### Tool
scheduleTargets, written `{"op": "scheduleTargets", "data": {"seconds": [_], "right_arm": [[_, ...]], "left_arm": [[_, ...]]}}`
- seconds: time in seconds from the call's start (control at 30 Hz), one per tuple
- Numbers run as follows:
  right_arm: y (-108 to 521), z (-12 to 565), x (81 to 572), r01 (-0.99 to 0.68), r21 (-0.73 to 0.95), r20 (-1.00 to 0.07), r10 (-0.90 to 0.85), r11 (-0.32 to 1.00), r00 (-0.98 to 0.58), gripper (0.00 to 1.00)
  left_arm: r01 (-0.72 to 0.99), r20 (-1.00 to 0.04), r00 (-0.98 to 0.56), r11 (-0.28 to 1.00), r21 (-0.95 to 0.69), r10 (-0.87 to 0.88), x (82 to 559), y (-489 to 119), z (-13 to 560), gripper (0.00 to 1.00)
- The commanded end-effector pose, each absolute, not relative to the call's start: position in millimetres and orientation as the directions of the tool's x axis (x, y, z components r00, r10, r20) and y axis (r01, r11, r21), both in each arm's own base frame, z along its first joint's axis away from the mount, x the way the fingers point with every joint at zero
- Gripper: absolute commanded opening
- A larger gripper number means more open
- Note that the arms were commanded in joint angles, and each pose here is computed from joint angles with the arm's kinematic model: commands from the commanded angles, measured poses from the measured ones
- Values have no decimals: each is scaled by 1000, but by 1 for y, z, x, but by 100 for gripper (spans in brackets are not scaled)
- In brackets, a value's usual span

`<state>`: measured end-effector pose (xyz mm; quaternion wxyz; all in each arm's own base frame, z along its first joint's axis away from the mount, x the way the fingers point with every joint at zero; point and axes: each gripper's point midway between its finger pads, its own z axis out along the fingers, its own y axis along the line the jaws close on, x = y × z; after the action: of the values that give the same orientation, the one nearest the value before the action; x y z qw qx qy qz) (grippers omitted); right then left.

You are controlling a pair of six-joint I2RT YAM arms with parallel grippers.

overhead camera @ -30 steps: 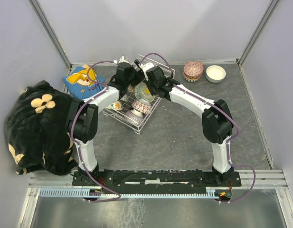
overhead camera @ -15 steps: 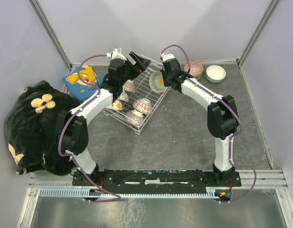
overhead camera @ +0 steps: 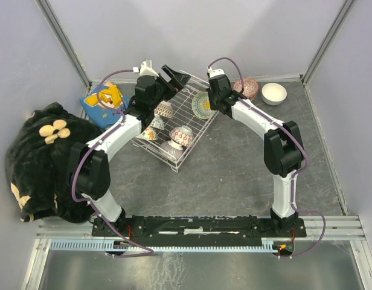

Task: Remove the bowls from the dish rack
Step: Pick up the bowl from the dish rack.

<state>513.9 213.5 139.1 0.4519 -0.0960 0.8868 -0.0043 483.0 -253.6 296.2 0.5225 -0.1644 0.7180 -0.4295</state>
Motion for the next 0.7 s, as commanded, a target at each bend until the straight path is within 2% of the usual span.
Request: {"op": "scheduleTargets", "data": {"seconds": [0.0, 0.47, 0.67], "right_arm": [[222, 176, 528, -164, -8, -856, -92, 986, -508, 1], [228, 247, 561, -190, 178, -908, 87, 966, -411, 1], [198, 286, 565, -162, 285, -904, 209, 945, -372, 1]], "left_arm": [[252, -608, -359, 554, -794, -708, 476, -248, 321, 99], [224, -665, -286, 627, -746, -690, 470, -218, 334, 99], [202, -684, -280, 655, -728, -674, 471, -209, 334, 99]]}}
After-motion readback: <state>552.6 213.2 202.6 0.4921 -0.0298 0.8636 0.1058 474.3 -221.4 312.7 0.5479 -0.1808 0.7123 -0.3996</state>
